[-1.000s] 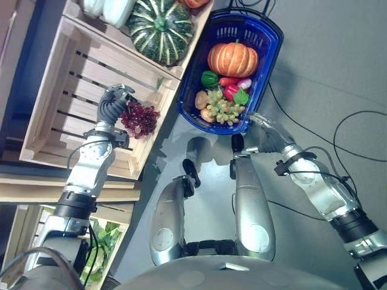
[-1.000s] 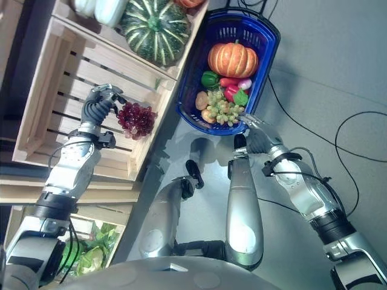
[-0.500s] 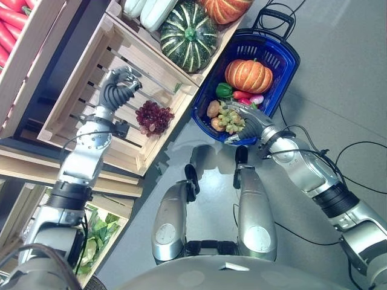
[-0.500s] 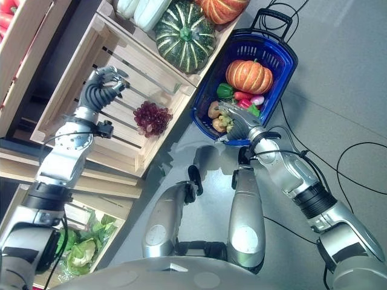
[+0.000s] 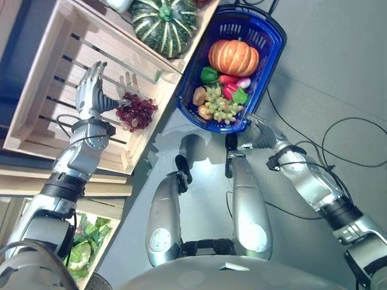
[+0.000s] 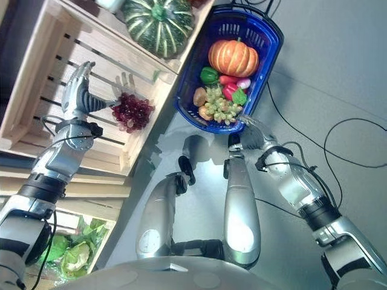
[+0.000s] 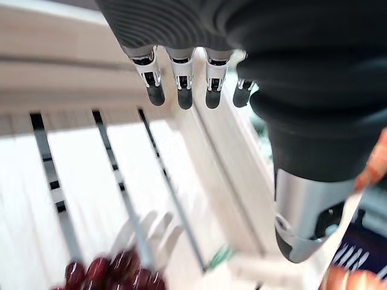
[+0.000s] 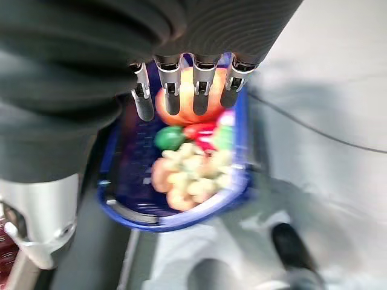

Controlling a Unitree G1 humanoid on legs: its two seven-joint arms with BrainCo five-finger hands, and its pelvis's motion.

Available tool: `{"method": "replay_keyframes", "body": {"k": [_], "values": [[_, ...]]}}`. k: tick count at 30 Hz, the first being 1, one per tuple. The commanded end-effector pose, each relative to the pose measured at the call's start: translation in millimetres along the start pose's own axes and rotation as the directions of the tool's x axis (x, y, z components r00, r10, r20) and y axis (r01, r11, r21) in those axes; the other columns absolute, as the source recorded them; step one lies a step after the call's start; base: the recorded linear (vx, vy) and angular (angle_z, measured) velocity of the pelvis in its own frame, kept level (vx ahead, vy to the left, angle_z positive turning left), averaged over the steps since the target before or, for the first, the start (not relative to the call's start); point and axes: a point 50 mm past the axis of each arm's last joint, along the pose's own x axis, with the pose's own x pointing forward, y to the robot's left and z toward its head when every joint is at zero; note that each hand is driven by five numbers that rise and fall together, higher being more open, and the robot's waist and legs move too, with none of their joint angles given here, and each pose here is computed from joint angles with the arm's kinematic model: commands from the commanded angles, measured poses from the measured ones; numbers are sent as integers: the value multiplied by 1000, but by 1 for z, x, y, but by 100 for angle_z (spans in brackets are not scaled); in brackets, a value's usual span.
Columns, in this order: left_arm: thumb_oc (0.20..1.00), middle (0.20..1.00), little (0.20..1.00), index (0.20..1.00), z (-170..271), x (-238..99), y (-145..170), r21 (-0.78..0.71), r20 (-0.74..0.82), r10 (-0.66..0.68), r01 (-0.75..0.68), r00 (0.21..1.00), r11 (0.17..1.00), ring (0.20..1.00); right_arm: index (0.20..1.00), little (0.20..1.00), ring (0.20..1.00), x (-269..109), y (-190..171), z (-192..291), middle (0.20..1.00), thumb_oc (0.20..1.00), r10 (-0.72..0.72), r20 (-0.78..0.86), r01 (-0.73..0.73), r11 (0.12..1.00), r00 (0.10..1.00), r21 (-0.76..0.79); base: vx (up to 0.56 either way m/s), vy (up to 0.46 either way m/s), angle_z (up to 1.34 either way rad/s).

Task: Pick up fruits and vegetables into the basket

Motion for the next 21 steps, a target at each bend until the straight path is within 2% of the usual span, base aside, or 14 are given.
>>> {"method": "replay_keyframes", "body": {"k": [1, 4, 15, 21], "values": [[1000, 1000, 1000, 1000, -21, -6, 2, 89, -41, 23, -19, 999, 996, 1000, 1000, 1000, 1000, -7, -6, 13, 1000, 1000, -76, 108, 66, 993, 991, 98, 15, 84, -20], [1000, 1000, 1000, 1000, -30, -11, -15, 21, -111, -69, 72, 991, 997, 1000, 1000, 1000, 1000, -12, -9, 9, 1000, 1000, -100, 116, 82, 985, 988, 155, 17, 65, -17], [1000, 1000, 1000, 1000, -46, -15, -34, -20, -194, -157, 156, 968, 988, 1000, 1000, 1000, 1000, -27, -20, -2, 1000, 1000, -145, 143, 114, 972, 979, 205, 14, 66, -9], [1000, 1000, 1000, 1000, -51, -16, -41, 15, -220, -182, 190, 958, 982, 1000, 1000, 1000, 1000, -27, -20, -5, 1000, 1000, -150, 125, 123, 971, 981, 203, 0, 11, 0]]}}
